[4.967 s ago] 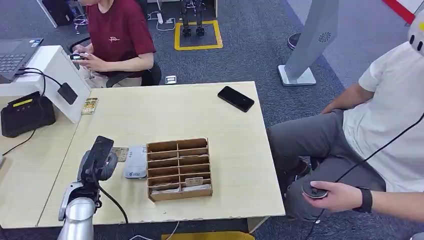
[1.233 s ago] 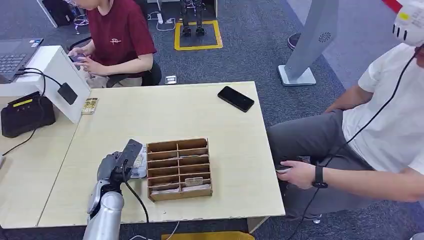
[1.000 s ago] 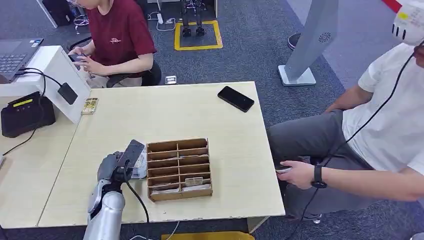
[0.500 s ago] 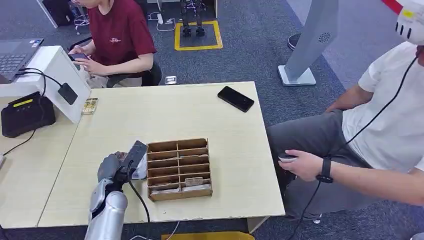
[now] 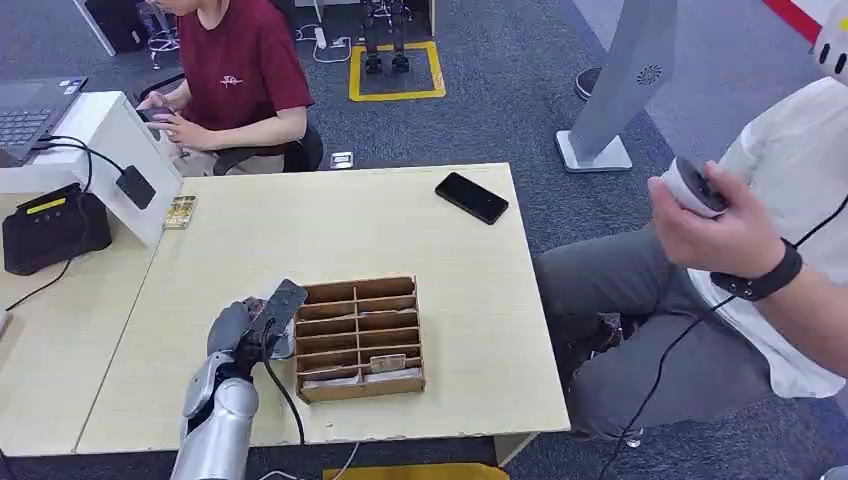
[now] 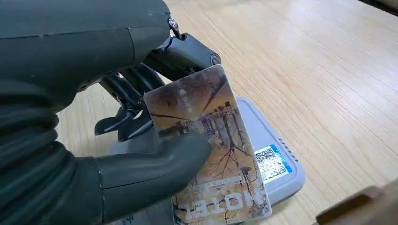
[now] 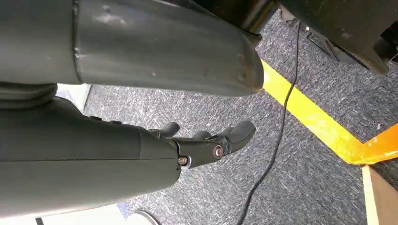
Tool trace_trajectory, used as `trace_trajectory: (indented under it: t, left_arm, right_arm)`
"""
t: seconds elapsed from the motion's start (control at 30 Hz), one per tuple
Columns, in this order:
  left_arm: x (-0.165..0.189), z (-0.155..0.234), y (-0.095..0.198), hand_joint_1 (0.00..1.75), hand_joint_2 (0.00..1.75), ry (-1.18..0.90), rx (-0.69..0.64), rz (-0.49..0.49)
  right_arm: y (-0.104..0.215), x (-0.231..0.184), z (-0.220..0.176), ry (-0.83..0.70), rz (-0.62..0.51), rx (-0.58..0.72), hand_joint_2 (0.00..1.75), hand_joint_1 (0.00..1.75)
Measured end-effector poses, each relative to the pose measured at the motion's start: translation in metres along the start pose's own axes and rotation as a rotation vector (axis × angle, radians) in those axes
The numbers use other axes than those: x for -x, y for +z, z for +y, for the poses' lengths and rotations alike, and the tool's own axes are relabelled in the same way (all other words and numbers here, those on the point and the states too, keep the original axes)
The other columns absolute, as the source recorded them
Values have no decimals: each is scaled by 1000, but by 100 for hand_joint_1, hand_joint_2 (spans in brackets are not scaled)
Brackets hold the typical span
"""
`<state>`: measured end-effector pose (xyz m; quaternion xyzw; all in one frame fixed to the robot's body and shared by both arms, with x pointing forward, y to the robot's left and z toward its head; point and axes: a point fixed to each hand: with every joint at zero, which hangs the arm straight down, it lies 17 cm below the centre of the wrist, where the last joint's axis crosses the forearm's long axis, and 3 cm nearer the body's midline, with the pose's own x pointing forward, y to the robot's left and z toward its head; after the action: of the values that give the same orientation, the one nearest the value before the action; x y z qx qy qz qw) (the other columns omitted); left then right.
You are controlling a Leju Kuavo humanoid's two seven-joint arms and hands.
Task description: Pass the card to the sensor for recognition and then transmit it.
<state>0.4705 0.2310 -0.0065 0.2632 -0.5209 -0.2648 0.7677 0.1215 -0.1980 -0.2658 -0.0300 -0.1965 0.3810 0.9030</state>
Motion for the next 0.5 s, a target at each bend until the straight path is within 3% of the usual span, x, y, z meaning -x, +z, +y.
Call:
trace_trajectory:
  t: [0.1, 0.2, 0.33, 0.5]
  left_arm:
    - [-23, -1, 2, 175, 175, 197, 57, -65]
    - [-69, 24, 6, 175, 175, 556, 92, -200]
    - [-153, 137, 7, 175, 175, 847, -36, -438]
    - [-234, 273, 23, 175, 175, 861, -257, -643]
  right_arm:
    - [0, -1, 1, 0, -6, -1, 0, 0]
    - [0, -2, 0, 0, -12, -2, 0, 0]
    - [0, -1, 0, 0, -9, 0, 0, 0]
    - [0, -1, -1, 1, -7, 3, 0, 0]
